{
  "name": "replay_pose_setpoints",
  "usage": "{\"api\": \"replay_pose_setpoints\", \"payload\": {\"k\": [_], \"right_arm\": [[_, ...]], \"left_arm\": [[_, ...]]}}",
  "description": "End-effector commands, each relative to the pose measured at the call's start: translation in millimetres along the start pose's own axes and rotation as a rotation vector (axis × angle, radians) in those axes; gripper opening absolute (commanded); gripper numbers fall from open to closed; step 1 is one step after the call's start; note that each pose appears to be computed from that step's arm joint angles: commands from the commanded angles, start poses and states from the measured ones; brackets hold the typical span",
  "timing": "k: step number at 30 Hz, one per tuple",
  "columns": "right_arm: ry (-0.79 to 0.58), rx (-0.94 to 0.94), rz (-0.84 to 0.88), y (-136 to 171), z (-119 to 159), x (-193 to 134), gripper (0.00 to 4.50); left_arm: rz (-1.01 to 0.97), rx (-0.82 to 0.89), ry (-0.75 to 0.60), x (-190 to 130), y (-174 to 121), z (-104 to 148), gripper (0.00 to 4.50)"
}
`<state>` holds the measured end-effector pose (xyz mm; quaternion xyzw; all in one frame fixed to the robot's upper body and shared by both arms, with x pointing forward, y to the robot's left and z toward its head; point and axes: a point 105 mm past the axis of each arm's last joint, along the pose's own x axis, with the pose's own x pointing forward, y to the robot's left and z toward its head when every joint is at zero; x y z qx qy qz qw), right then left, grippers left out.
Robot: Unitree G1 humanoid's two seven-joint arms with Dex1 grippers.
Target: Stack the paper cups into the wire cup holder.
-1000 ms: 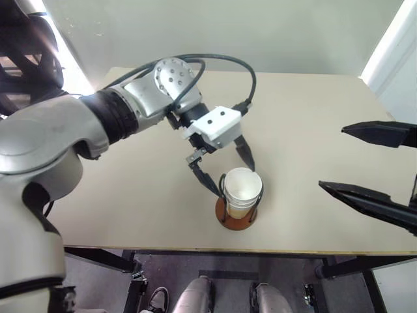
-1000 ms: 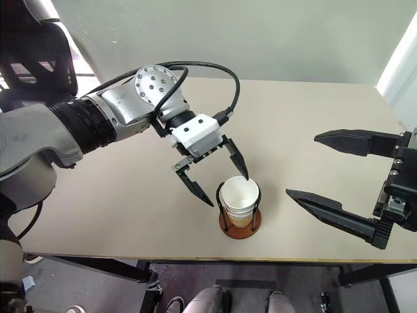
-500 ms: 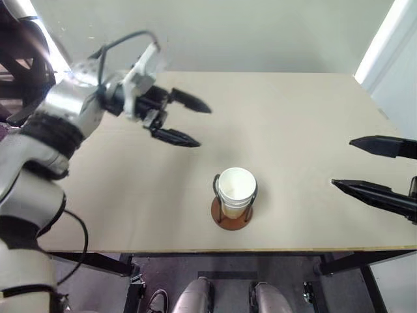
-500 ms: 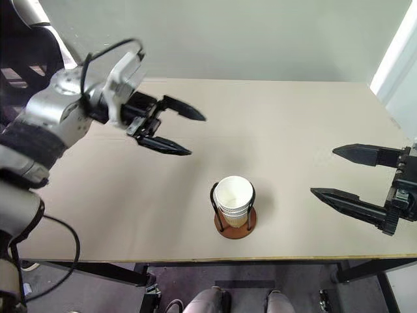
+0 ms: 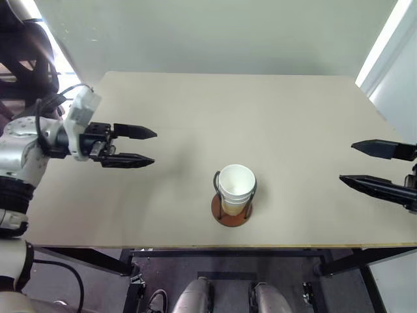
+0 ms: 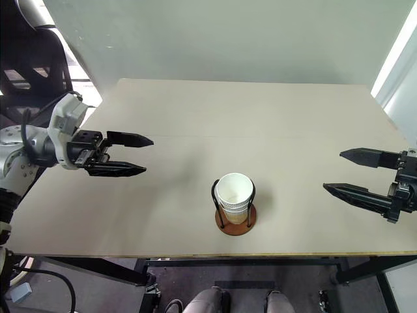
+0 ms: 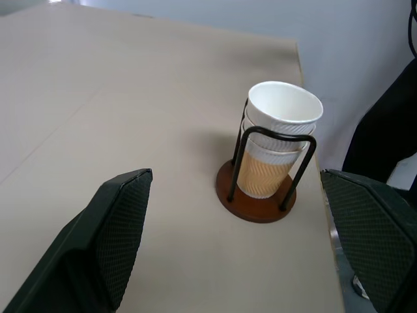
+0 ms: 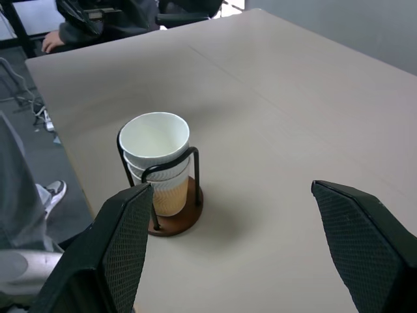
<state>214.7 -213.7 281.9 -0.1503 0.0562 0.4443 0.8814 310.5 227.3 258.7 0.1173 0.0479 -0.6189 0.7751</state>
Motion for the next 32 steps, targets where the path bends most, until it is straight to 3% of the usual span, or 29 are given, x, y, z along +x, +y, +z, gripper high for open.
{"api": "replay_pose_setpoints", "payload": {"k": [1,32], "right_arm": [[-0.005,-0.042,0.011,-2.5,6.1,0.2,4.01],[-0.001,-0.046,0.006,1.3,6.0,-1.9,4.01]], "left_arm": [[0.035,0.052,0.001,-8.5,-4.1,13.8,4.44],[0.031,0.027,0.021,2.4,-6.0,5.2,4.44]]}}
